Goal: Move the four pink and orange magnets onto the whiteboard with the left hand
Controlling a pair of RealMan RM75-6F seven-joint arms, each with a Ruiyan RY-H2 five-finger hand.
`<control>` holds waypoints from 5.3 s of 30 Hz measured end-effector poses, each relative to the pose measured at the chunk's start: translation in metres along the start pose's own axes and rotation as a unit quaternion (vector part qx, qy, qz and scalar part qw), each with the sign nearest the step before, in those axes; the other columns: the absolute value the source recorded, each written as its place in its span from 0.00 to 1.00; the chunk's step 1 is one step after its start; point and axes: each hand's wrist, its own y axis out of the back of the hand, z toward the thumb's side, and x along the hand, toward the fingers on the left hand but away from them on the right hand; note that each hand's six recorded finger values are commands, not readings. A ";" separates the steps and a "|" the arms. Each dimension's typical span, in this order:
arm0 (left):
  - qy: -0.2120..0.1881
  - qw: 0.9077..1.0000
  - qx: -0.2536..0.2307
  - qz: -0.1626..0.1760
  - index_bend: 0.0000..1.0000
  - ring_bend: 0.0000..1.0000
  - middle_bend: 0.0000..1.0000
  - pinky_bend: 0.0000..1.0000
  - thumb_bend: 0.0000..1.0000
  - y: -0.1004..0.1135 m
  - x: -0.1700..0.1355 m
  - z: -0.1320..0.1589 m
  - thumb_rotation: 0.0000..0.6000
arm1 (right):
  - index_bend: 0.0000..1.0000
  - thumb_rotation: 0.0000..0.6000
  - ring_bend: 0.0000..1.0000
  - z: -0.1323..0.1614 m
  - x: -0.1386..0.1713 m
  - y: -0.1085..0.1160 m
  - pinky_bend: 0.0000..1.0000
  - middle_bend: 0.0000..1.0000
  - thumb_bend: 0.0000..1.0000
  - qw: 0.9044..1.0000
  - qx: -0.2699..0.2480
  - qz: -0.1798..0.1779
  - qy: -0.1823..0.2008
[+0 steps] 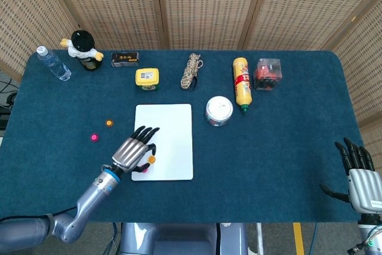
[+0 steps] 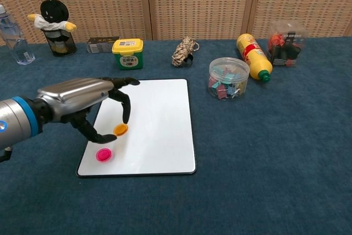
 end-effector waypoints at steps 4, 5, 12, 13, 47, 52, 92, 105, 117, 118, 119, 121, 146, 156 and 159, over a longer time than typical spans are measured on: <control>-0.004 1.000 0.000 -0.014 0.44 0.00 0.00 0.00 0.29 -0.011 0.006 0.014 1.00 | 0.00 1.00 0.00 -0.001 0.000 0.000 0.00 0.00 0.00 1.000 -0.002 0.001 -0.001; -0.005 1.000 0.001 -0.018 0.36 0.00 0.00 0.00 0.26 -0.013 0.007 0.016 1.00 | 0.00 1.00 0.00 -0.001 0.000 0.000 0.00 0.00 0.00 1.000 -0.001 0.001 -0.001; -0.007 1.000 -0.007 -0.028 0.21 0.00 0.00 0.00 0.21 -0.017 0.009 0.018 1.00 | 0.00 1.00 0.00 -0.001 0.000 0.000 0.00 0.00 0.00 1.000 -0.001 0.001 -0.001; -0.004 1.000 -0.007 -0.025 0.21 0.00 0.00 0.00 0.22 -0.016 0.009 0.015 1.00 | 0.00 1.00 0.00 -0.001 0.000 0.000 0.00 0.00 0.00 1.000 -0.001 0.001 -0.001; 0.238 0.971 -0.003 0.000 0.40 0.00 0.00 0.00 0.31 -0.003 -0.050 -0.215 1.00 | 0.00 1.00 0.00 0.000 0.000 -0.001 0.00 0.00 0.00 1.000 0.008 0.000 -0.005; 0.233 0.973 -0.004 -0.003 0.41 0.00 0.00 0.00 0.31 -0.007 -0.044 -0.212 1.00 | 0.00 1.00 0.00 0.000 0.000 -0.001 0.00 0.00 0.00 1.000 0.008 0.000 -0.005; 0.127 0.991 -0.030 0.005 0.55 0.00 0.00 0.00 0.31 0.003 -0.026 -0.133 1.00 | 0.00 1.00 0.00 -0.001 0.000 0.000 0.00 0.00 0.00 1.000 0.003 0.001 -0.006; 0.064 0.998 -0.017 -0.025 0.54 0.00 0.00 0.00 0.31 -0.019 0.009 -0.058 1.00 | 0.00 1.00 0.00 -0.002 0.000 0.000 0.00 0.00 0.00 1.000 0.001 0.005 -0.007; 0.071 0.997 -0.007 -0.017 0.26 0.00 0.00 0.00 0.30 -0.013 0.015 -0.060 1.00 | 0.00 1.00 0.00 -0.003 0.000 0.000 0.00 0.00 0.00 1.000 0.000 0.007 -0.009; 0.073 0.997 -0.005 -0.017 0.26 0.00 0.00 0.00 0.30 -0.011 0.014 -0.062 1.00 | 0.00 1.00 0.00 -0.003 0.000 0.000 0.00 0.00 0.00 1.000 0.000 0.007 -0.009; 0.075 0.997 -0.004 -0.016 0.26 0.00 0.00 0.00 0.30 -0.008 0.013 -0.065 1.00 | 0.00 1.00 0.00 -0.003 0.000 0.000 0.00 0.00 0.00 1.000 0.000 0.007 -0.009; 0.083 0.996 -0.002 -0.011 0.26 0.00 0.00 0.00 0.30 -0.001 0.012 -0.074 1.00 | 0.00 1.00 0.00 -0.003 0.000 0.000 0.00 0.00 0.00 1.000 0.000 0.007 -0.010; 0.247 0.969 0.005 -0.009 0.31 0.00 0.00 0.00 0.31 0.019 0.008 -0.228 1.00 | 0.00 1.00 0.00 -0.003 -0.003 -0.003 0.00 0.00 0.00 1.000 0.004 0.017 -0.021; 0.227 0.974 -0.001 -0.016 0.32 0.00 0.00 0.00 0.31 0.005 0.030 -0.215 1.00 | 0.00 1.00 0.00 -0.004 -0.003 -0.003 0.00 0.00 0.00 1.000 0.003 0.019 -0.023; 0.222 0.975 -0.005 -0.014 0.33 0.00 0.00 0.00 0.31 0.004 0.032 -0.211 1.00 | 0.00 1.00 0.00 -0.004 -0.003 -0.003 0.00 0.00 0.00 1.000 0.003 0.020 -0.023</control>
